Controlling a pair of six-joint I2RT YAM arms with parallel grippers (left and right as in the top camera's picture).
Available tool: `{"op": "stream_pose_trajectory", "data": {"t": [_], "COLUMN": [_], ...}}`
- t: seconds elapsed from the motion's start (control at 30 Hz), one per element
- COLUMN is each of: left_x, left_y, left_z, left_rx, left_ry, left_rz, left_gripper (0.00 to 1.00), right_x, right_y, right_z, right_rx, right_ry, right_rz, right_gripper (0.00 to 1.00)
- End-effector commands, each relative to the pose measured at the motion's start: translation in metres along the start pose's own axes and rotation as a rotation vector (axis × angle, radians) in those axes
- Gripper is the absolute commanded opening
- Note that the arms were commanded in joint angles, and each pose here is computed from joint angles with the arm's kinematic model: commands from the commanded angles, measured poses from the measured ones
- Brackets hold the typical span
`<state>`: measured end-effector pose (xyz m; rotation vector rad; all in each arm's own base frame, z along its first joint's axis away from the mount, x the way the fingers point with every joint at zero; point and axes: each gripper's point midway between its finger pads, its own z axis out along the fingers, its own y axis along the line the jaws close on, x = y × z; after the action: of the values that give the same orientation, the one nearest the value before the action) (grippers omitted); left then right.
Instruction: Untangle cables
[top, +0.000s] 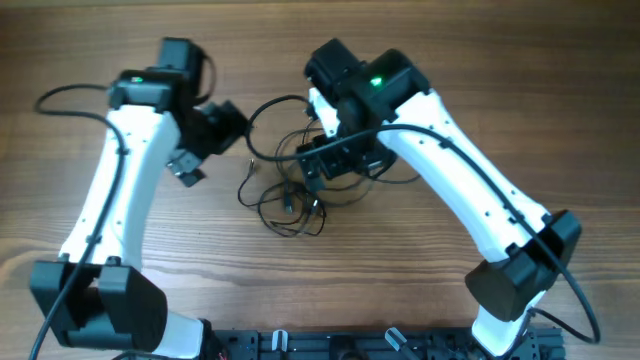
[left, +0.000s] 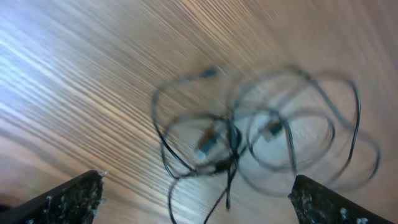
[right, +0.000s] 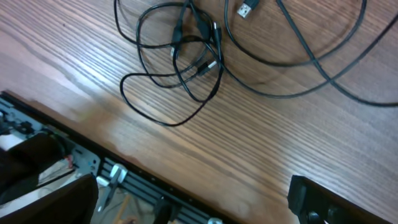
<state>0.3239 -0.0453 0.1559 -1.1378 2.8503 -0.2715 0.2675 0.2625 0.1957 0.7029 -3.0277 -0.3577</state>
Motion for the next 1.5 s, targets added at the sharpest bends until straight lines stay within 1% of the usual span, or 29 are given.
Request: {"op": "stream_pose_trajectory", "data": {"t": [0.0,0.07,0.17,0.23,0.3,0.33,0.37,0.43,0.47,0.57,0.67,0.7,0.73,0.77,0.8,0.83,0.93,0.97,1.0,1.03,1.07,1.13,1.17,1.23,1.27,1.33,1.4,1.43,1.47], "left_x": [-0.023,-0.035,-0.049,-0.052,-0.053,-0.053,-0.053,-0.053,-0.053,-0.053,-0.053,-0.054,-0.054,-0.054,-0.054,-0.054,-0.052,-0.049,-0.045,-0.038,-0.03,-0.009,0.004,0.029,0.042,0.054,0.057,0.059,0.063], "left_y": [0.03,0.054,0.082,0.091,0.099,0.1,0.1,0.1,0.1,0.1,0.1,0.1,0.099,0.099,0.099,0.099,0.096,0.091,0.083,0.071,0.055,0.031,0.018,-0.013,-0.028,-0.042,-0.048,-0.05,-0.053], "left_z": [-0.003,-0.007,-0.012,-0.014,-0.014,-0.014,-0.014,-0.014,-0.014,-0.014,-0.014,-0.014,-0.014,-0.014,-0.014,-0.014,-0.013,-0.012,-0.011,-0.009,-0.007,-0.003,-0.002,-0.002,-0.004,-0.005,-0.004,-0.004,-0.005], "left_rx": [0.013,-0.003,-0.015,-0.023,-0.064,-0.072,-0.071,-0.071,-0.071,-0.071,-0.071,-0.07,-0.069,-0.069,-0.069,-0.069,-0.069,-0.07,-0.063,-0.045,-0.028,-0.005,0.016,0.127,0.194,0.236,0.255,0.261,0.278], "left_ry": [0.048,0.054,0.052,0.054,0.036,0.03,0.03,0.03,0.03,0.03,0.029,0.028,0.027,0.027,0.027,0.027,0.029,0.032,0.038,0.05,0.061,0.09,0.119,0.192,0.231,0.249,0.234,0.237,0.245], "left_rz": [-0.184,-0.264,-0.369,-0.397,-0.4,-0.399,-0.399,-0.398,-0.398,-0.397,-0.397,-0.397,-0.397,-0.397,-0.397,-0.397,-0.382,-0.36,-0.329,-0.259,-0.182,-0.081,-0.037,0.12,0.195,0.269,0.348,0.357,0.382], "left_gripper": [1.0,1.0,1.0,1.0,1.0,1.0,1.0,1.0,1.0,1.0,1.0,1.0,1.0,1.0,1.0,1.0,1.0,0.97,0.88,0.86,0.86,0.88,0.89,0.89,0.92,0.94,0.95,0.95,0.93], "right_x": [-0.014,-0.021,-0.02,-0.016,-0.009,-0.003,0.008,0.018,0.02,0.019,0.011,0.007,0.003,0.0,-0.002,-0.002,-0.01,-0.018,-0.026,-0.038,-0.05,-0.065,-0.068,-0.072,-0.074,-0.071,-0.066,-0.065,-0.066], "right_y": [0.0,0.009,0.015,0.016,0.012,0.008,0.003,-0.004,-0.006,-0.003,0.0,0.001,0.0,-0.002,-0.003,-0.003,0.005,0.012,0.019,0.03,0.041,0.06,0.066,0.068,0.067,0.064,0.061,0.061,0.062], "right_z": [0.012,0.016,0.028,0.045,0.072,0.094,0.113,0.132,0.144,0.17,0.18,0.18,0.18,0.18,0.18,0.179,0.158,0.141,0.121,0.089,0.054,-0.01,-0.034,-0.07,-0.08,-0.086,-0.083,-0.082,-0.082], "right_rx": [0.04,0.008,0.002,0.011,0.018,0.016,0.019,0.025,0.022,0.008,-0.006,-0.009,-0.001,0.015,0.025,0.024,0.016,0.008,-0.003,-0.023,-0.048,-0.099,-0.12,-0.167,-0.178,-0.178,-0.17,-0.173,-0.182], "right_ry": [-0.028,-0.046,-0.014,0.022,0.056,0.08,0.115,0.142,0.139,0.095,0.042,0.027,0.011,-0.002,-0.01,-0.01,-0.02,-0.043,-0.078,-0.138,-0.214,-0.37,-0.431,-0.527,-0.556,-0.565,-0.541,-0.535,-0.535], "right_rz": [-0.017,-0.026,-0.044,-0.05,-0.051,-0.043,-0.038,-0.047,-0.082,-0.155,-0.173,-0.176,-0.178,-0.18,-0.178,-0.174,-0.073,-0.051,-0.053,-0.065,-0.08,-0.111,-0.113,-0.043,-0.033,-0.027,-0.018,0.0,0.018], "right_gripper": [1.0,1.0,1.0,1.0,0.99,0.95,0.88,0.86,0.86,0.83,0.75,0.68,0.54,0.35,0.09,0.04,0.04,0.04,0.04,0.04,0.04,0.04,0.04,0.04,0.04,0.04,0.04,0.04,0.04]}}
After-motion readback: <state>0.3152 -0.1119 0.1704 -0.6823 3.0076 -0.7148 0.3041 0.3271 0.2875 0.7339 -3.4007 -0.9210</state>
